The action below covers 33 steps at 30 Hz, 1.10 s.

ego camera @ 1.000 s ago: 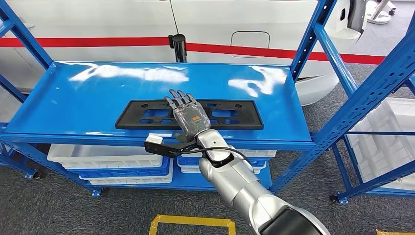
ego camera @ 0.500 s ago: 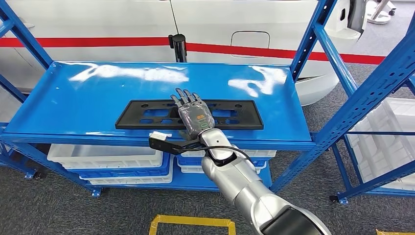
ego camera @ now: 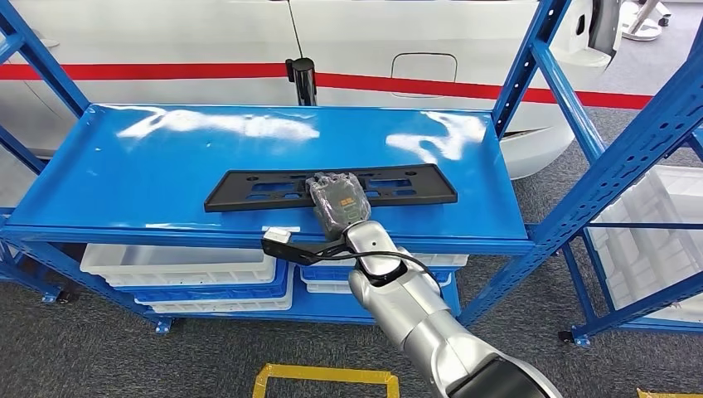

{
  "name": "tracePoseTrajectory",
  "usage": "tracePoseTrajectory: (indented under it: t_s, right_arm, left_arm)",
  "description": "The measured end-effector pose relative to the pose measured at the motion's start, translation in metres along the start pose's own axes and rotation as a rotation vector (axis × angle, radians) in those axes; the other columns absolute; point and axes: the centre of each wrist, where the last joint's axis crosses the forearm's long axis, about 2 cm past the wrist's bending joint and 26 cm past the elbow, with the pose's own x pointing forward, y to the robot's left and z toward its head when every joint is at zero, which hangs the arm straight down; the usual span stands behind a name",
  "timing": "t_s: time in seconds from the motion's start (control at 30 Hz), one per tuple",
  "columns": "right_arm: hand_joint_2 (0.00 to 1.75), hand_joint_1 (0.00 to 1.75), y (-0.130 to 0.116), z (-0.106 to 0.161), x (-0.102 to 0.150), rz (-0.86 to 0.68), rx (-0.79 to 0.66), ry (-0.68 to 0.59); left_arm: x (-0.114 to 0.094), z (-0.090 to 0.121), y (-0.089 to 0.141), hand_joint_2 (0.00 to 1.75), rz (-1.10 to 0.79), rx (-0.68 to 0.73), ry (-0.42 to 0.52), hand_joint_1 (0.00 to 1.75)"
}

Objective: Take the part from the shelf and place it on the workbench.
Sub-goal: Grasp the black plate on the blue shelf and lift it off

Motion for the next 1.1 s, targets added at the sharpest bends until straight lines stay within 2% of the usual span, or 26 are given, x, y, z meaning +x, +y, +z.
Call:
tracePoseTrajectory:
  t_s: [0.37,0.63,0.73,0.8,0.9,0.97,1.03,1.1]
  right_arm:
    - [1.75,1.75,0.004,0.004,-0.004,0.146,-0.022,0.018]
    - [1.75,1.75,0.005,0.005,-0.003,0.179,-0.057,0.042]
    - [1.75,1.75,0.005,0.007,-0.004,0.206,-0.106,0.069]
    - [1.75,1.75,-0.001,0.009,-0.007,0.226,-0.183,0.086]
    - [1.75,1.75,-0.025,0.011,-0.009,0.235,-0.358,0.063]
    - [1.75,1.75,-0.047,0.017,-0.005,0.222,-0.470,-0.003]
    - [1.75,1.75,-0.068,0.026,0.003,0.200,-0.572,-0.091]
    - [1.75,1.75,-0.087,0.037,0.010,0.169,-0.682,-0.168]
  left_arm:
    - [0.001,0.000,0.000,0.00,-0.015,-0.003,-0.006,0.00]
    - [0.003,0.000,-0.001,0.00,-0.029,-0.007,-0.027,0.00]
    - [0.006,0.000,-0.002,0.00,-0.039,-0.024,-0.115,0.00]
    - [0.009,0.000,-0.003,0.00,-0.042,-0.036,-0.242,0.00]
    - [0.015,0.001,-0.006,0.00,-0.034,-0.033,-0.433,0.00]
    - [0.020,0.001,-0.007,0.87,-0.018,-0.035,-0.478,0.00]
    - [0.022,0.001,-0.008,1.75,-0.004,-0.040,-0.468,0.00]
    - [0.022,0.001,-0.008,1.75,0.016,-0.041,-0.445,0.00]
